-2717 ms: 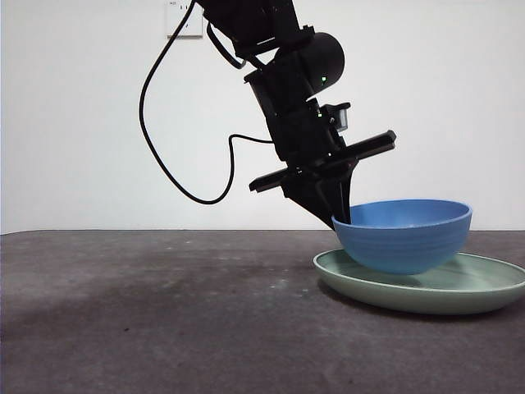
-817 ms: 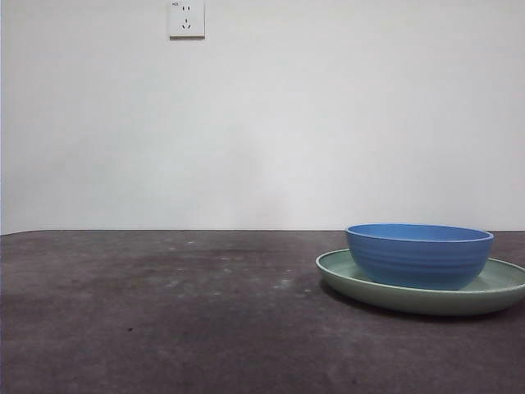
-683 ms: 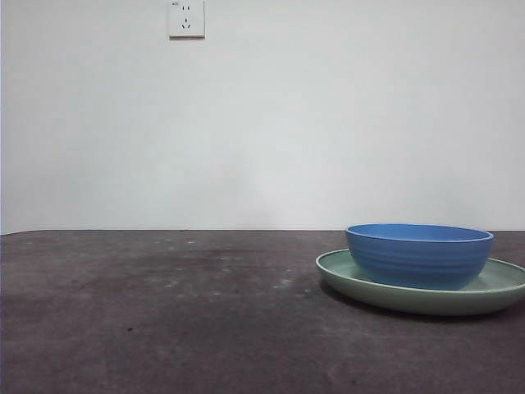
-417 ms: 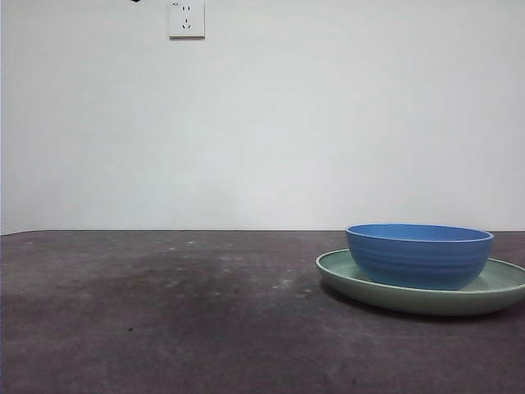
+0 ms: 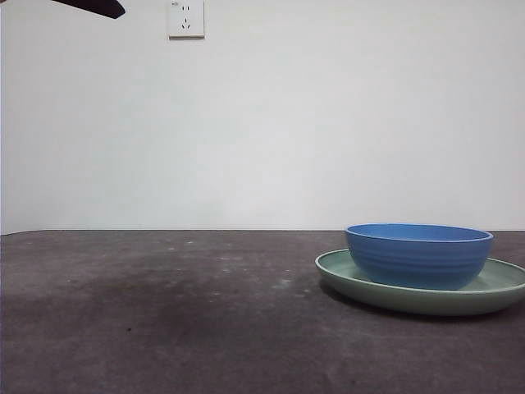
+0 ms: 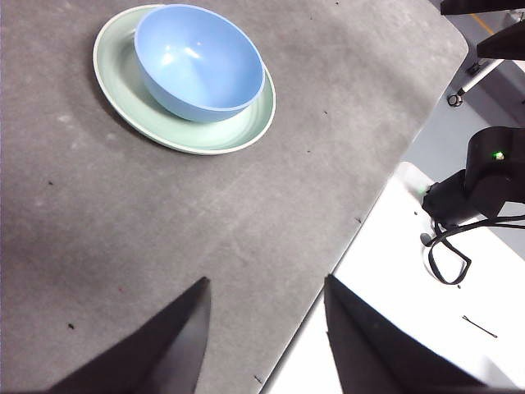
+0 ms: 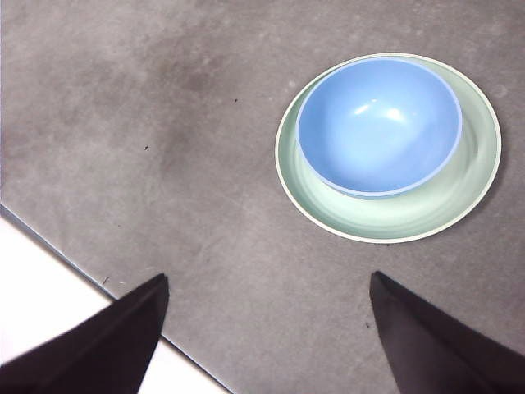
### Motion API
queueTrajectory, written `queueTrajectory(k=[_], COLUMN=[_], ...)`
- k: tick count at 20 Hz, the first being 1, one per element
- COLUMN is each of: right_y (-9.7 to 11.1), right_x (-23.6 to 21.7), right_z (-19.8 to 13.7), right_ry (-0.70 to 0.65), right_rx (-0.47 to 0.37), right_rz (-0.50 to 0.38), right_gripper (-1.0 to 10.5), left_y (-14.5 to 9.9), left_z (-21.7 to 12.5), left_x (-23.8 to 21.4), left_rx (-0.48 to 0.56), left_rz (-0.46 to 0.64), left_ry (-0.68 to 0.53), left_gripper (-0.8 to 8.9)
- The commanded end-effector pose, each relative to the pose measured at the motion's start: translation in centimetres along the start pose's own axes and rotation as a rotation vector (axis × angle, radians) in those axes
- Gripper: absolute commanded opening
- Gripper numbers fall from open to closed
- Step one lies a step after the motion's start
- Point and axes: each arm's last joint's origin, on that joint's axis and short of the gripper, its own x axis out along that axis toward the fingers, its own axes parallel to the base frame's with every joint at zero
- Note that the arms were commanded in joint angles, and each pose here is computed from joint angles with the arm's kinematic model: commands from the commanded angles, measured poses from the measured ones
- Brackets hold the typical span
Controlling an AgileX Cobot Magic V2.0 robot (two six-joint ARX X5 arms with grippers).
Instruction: Pick up the blue bowl, put it on the green plate, put it on desk
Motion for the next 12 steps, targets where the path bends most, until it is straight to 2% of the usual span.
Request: queueTrajectory(k=[1, 8, 12], right_y=[0.11, 0.05, -0.63], right_x=[-0.23, -0.23, -0.31], right_z=[0.27, 0.27, 0.3], right_ry=[-0.006, -0.005, -0.014], right_rx=[0.007, 0.036, 0.131], right_rz=[-0.002, -0.023, -0.245], right_gripper=[3.9, 3.9, 3.9], left_y=[-0.12, -0.12, -0.12], left_z=[0.28, 0.28, 0.27], left_x=[0.07, 0.07, 0.07], left_rx=[0.022, 0.022, 0.022], left_rz=[-0.011, -0.011, -0.011], left_ry=[-0.006, -0.006, -0.006], left_gripper=[2.25, 2.25, 2.24])
